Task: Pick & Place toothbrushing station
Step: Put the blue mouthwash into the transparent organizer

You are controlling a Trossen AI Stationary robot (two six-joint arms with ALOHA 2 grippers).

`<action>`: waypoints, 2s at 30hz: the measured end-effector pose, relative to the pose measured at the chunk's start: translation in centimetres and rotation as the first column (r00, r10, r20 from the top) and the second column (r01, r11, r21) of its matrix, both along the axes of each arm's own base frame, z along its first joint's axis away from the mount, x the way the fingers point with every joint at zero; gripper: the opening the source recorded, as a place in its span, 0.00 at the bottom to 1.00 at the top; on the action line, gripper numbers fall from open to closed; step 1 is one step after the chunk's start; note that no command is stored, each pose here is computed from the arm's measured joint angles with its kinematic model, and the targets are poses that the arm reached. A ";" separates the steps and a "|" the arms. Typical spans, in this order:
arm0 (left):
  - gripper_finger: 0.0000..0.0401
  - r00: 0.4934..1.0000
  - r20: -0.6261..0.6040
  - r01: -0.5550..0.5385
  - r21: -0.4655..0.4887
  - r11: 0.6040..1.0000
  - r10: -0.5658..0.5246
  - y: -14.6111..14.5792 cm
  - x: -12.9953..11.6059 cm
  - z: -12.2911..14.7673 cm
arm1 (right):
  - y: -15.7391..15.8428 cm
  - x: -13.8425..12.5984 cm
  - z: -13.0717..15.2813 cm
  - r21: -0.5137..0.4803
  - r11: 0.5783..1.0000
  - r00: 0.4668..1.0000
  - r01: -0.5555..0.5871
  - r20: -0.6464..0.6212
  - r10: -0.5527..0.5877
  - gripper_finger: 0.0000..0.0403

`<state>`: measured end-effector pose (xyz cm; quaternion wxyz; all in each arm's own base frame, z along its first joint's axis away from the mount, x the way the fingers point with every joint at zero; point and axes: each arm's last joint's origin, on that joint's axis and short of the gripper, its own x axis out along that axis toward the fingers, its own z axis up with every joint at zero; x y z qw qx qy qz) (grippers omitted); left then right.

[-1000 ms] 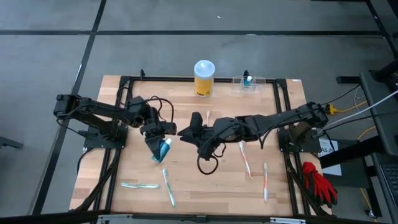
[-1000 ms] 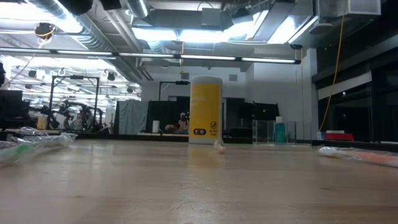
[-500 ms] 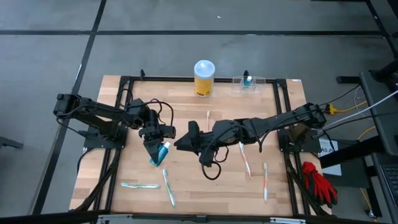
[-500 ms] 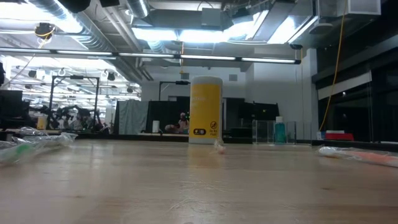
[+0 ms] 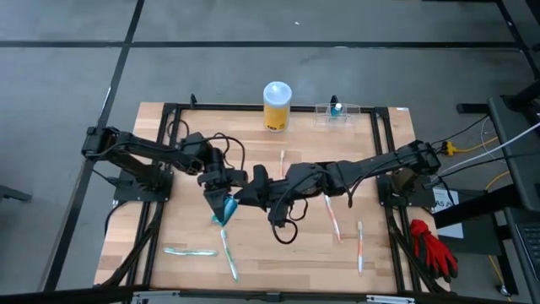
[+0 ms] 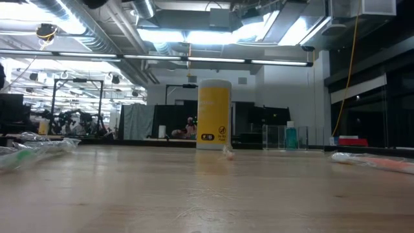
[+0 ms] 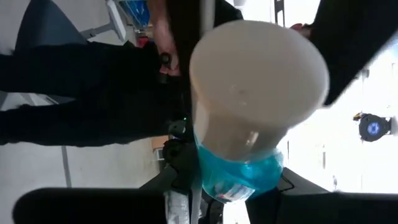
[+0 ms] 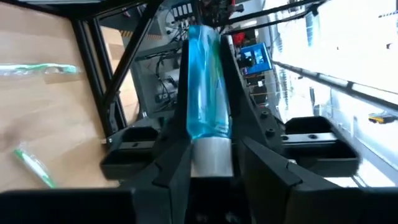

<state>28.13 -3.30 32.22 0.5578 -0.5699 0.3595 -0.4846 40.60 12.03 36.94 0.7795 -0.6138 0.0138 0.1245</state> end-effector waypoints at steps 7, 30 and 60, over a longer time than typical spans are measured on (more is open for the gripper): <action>0.20 1.000 -0.006 0.020 0.002 1.000 -0.020 -0.6 1.2 -0.2 | 0.5 -0.3 -0.4 -0.033 0.996 0.996 0.077 -0.036 -0.078 0.33; 0.21 1.000 0.012 0.023 0.009 1.000 -0.023 -0.7 1.4 -0.4 | 2.0 -0.9 -0.4 -0.018 0.995 0.994 0.098 -0.046 -0.099 0.24; 0.34 0.963 0.154 -0.235 0.092 0.968 0.219 8.0 1.2 -1.0 | 1.8 -11.1 2.9 0.080 0.907 0.861 0.413 -0.358 -0.360 0.24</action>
